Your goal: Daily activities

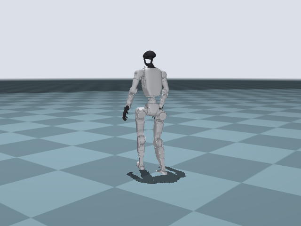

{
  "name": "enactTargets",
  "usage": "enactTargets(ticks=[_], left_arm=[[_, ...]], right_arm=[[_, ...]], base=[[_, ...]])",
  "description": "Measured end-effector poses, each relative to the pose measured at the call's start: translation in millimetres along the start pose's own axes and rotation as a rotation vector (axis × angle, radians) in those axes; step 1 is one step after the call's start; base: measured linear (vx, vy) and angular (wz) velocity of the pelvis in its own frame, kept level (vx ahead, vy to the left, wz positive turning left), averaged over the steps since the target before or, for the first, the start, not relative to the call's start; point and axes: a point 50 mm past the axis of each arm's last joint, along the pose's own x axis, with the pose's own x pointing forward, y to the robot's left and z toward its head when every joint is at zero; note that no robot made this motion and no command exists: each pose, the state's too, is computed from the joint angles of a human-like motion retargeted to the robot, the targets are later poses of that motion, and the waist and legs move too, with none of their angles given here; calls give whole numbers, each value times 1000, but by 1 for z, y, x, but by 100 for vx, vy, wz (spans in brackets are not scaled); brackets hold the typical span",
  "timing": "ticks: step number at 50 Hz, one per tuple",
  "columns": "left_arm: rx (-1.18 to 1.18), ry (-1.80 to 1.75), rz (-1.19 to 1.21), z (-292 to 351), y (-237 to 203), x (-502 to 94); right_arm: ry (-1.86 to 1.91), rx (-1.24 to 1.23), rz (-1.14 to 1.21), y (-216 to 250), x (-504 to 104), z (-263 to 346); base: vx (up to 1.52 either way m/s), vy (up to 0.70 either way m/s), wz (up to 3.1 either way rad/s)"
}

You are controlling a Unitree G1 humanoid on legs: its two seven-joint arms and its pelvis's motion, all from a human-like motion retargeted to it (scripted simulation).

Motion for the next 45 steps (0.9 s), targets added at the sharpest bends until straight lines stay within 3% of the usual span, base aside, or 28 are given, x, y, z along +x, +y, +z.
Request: enactTargets(ticks=[7, 17, 31, 45], left_arm=[[-114, 308, -26, -71, 0, -21], [-270, 526, -1, -129, 4, -54], [-248, 417, -222, -92, -36, -36], [-159, 333, -297, -71, -63, -33]], right_arm=[[162, 93, 135, 24, -6, -27], [161, 252, 238, 43, -6, -17], [178, 387, 287, 27, -2, -17], [119, 363, 230, 14, 6, 0]], base=[[-19, 18, 208], [-5, 33, 204], [19, 42, 226], [21, 10, 222]])
